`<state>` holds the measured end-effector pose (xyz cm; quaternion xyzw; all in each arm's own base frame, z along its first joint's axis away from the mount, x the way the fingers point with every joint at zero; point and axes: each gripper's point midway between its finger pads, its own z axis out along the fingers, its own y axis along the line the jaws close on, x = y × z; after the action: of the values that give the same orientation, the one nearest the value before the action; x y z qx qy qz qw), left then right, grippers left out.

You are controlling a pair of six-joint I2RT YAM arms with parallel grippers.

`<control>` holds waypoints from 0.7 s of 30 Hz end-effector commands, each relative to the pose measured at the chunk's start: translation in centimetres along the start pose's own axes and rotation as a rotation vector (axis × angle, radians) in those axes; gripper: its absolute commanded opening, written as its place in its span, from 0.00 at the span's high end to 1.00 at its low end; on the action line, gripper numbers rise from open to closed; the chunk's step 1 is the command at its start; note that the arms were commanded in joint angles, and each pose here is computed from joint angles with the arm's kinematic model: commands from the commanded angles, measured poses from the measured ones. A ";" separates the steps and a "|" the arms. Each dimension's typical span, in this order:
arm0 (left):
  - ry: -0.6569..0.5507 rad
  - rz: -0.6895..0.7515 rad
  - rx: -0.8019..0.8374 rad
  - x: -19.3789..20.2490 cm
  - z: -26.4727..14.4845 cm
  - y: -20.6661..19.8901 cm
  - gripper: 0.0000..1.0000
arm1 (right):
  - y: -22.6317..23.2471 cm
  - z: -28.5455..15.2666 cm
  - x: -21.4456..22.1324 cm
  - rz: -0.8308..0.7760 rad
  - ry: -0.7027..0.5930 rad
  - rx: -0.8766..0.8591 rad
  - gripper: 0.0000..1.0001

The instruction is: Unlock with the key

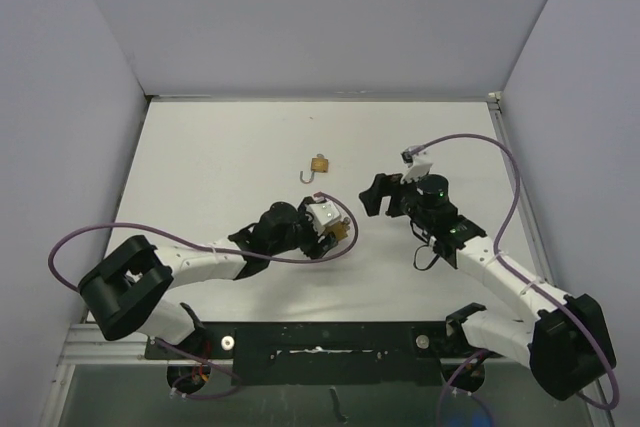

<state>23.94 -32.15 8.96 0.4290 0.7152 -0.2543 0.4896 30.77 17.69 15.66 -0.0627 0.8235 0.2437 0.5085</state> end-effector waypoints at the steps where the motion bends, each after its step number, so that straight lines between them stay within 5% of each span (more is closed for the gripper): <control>1: -0.156 0.021 0.022 -7.8 -0.7 0.0 1.00 | -0.4 -0.3 0.6 -0.160 0.073 0.031 0.05; 7: -0.166 0.037 0.032 -8.5 -1.1 -0.2 1.00 | -0.6 0.4 2.3 -0.241 0.203 0.065 0.04; 21: -0.116 0.044 0.047 -8.7 -0.2 -0.1 1.00 | 0.8 1.7 3.7 -0.293 0.270 0.086 0.03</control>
<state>23.42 -32.40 9.91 0.4519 0.7304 -0.2507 0.4466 28.89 19.00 10.18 -0.1909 0.8872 0.1303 0.3993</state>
